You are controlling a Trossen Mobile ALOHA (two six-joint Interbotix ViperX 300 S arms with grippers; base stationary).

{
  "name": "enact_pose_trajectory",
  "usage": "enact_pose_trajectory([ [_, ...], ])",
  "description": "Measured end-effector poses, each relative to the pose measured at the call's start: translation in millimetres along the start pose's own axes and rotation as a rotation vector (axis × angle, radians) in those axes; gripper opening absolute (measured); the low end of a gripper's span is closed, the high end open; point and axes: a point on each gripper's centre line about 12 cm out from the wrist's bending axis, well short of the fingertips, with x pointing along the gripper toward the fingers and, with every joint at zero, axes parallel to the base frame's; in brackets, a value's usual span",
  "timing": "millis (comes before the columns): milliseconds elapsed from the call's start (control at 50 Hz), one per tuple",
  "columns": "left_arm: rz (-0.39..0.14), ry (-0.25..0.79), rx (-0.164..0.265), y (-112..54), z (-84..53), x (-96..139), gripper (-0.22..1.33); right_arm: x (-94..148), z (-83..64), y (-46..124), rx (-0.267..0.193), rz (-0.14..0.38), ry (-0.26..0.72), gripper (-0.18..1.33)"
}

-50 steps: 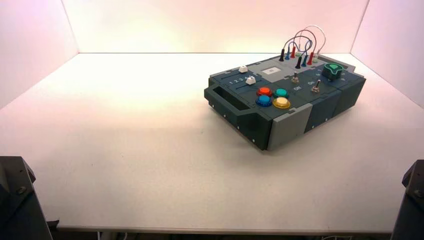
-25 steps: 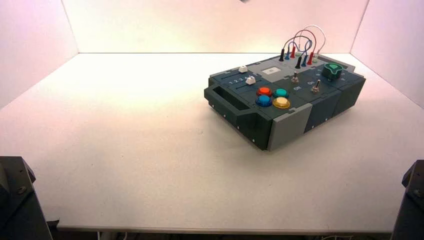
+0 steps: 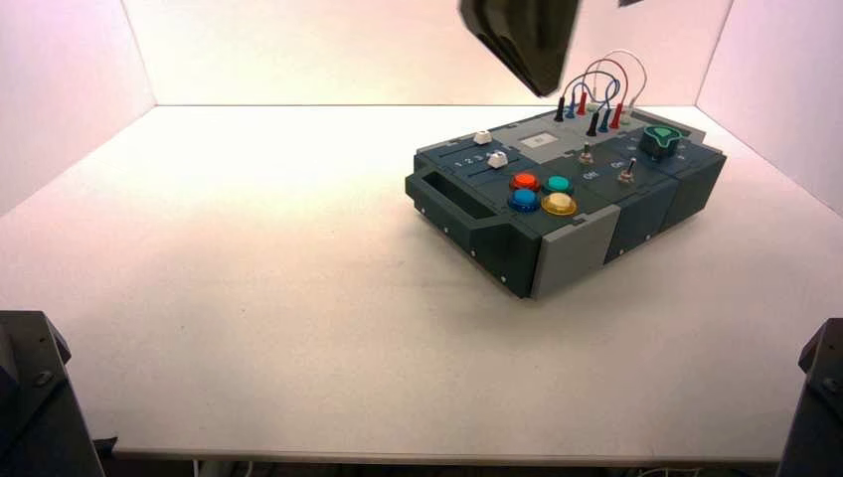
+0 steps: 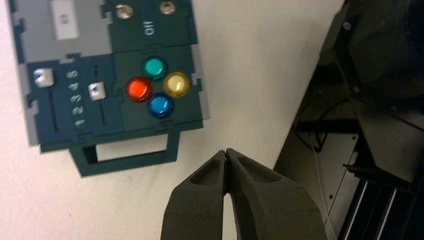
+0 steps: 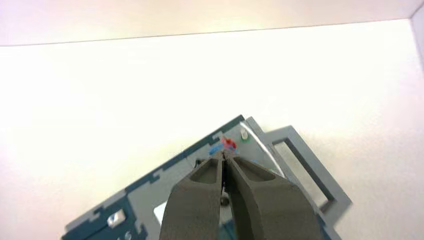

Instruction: Rotate the box clockwise.

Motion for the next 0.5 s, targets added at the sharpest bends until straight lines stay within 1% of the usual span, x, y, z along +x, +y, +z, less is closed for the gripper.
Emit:
enact_pose_trajectory([
  [80,-0.018,0.031,0.044,-8.6,5.4,6,-0.16,17,4.5,-0.7,0.0,-0.004,0.023,-0.14],
  [140,-0.034,0.05,0.084,-18.6,10.9,10,-0.16,26,6.5,-0.8,0.002,-0.005,0.032,-0.14],
  [160,-0.034,0.05,0.084,-18.6,10.9,10,-0.16,26,6.5,-0.8,0.002,-0.005,0.032,-0.14],
  [180,-0.041,0.059,0.104,-23.2,14.0,12,-0.16,33,7.8,-0.9,0.001,-0.006,0.039,-0.14],
  [260,-0.055,0.082,0.135,-31.7,19.0,18,-0.16,43,10.4,-1.0,0.003,-0.008,0.048,-0.14],
  [320,-0.06,0.093,0.141,-33.4,20.0,21,-0.16,46,11.5,-1.0,0.003,-0.008,0.05,-0.14],
  [340,-0.066,0.113,0.152,-35.3,21.0,27,-0.16,52,13.8,-0.8,0.003,-0.008,0.054,-0.14],
  [500,-0.077,0.175,0.174,-31.9,21.6,43,-0.16,76,21.9,0.0,0.005,-0.008,0.093,-0.14],
])
